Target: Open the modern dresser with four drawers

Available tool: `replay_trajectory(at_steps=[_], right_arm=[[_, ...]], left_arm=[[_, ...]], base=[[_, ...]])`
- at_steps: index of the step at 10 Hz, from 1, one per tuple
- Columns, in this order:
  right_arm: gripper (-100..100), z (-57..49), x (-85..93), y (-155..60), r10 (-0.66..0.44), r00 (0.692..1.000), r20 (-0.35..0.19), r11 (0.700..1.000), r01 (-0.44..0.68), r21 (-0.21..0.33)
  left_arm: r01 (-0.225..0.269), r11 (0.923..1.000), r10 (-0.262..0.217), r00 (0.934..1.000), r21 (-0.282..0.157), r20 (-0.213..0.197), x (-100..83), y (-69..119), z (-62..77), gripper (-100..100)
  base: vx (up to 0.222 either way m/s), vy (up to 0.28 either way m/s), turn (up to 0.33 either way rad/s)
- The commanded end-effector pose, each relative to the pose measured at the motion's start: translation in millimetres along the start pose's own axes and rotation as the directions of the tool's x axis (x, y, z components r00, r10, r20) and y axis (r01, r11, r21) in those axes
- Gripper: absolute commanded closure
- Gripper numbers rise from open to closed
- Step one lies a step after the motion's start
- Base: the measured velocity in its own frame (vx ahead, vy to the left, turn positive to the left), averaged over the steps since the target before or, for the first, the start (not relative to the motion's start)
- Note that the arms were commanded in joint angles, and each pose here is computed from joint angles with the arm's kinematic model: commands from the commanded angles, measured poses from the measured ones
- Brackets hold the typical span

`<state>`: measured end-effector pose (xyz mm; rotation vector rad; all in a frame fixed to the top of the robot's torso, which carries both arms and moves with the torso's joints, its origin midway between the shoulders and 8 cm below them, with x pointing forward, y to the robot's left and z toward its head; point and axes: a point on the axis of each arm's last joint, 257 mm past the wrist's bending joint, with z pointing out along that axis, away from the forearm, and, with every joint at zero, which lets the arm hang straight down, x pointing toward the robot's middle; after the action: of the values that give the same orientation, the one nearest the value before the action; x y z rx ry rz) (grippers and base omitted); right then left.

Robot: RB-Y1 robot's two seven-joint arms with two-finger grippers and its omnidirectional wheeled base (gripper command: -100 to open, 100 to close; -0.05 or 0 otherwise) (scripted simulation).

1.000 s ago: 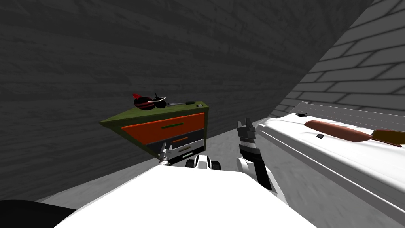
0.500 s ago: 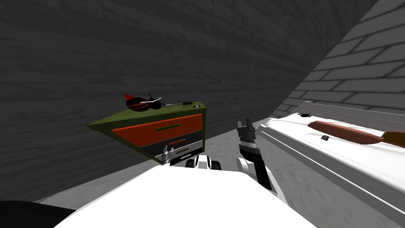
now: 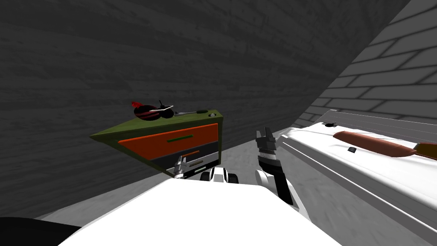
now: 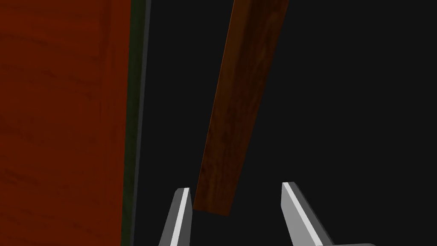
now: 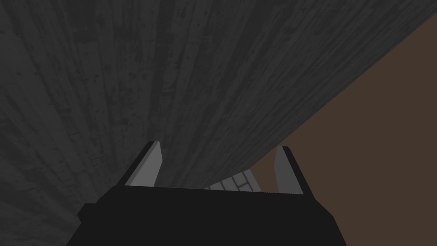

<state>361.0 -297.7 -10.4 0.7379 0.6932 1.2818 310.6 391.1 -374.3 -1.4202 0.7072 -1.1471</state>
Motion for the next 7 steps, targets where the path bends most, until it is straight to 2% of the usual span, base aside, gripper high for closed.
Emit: replay_trajectory(at_steps=[1,5,6,7], right_arm=[[0,0.0,0.0,0.0,0.0,1.0,0.0,1.0,0.0,0.0],[0,0.1,0.1,0.0,0.0,1.0,0.0,1.0,0.0,0.0],[0,0.1,0.1,0.0,0.0,1.0,0.0,1.0,0.0,0.0],[0,0.0,0.0,0.0,0.0,1.0,0.0,1.0,0.0,0.0]], left_arm=[[0.0,0.9997,0.001,1.0,0.023,-0.005,0.7,-4.6,-1.2,100],[-0.003,1.0,0.003,1.0,-0.005,-0.007,-6.0,-7.4,1.2,100],[-0.004,0.9999,0.004,0.9999,0.012,-0.01,-4.8,-11.2,3.7,100],[-0.005,1.0,0.005,0.9999,0.001,-0.009,-6.8,-9.6,-0.7,100]], base=[[-0.023,0.0,-0.001],[-0.139,-0.087,0.021],[-0.075,-0.059,0.024],[-0.107,-0.056,0.018]])
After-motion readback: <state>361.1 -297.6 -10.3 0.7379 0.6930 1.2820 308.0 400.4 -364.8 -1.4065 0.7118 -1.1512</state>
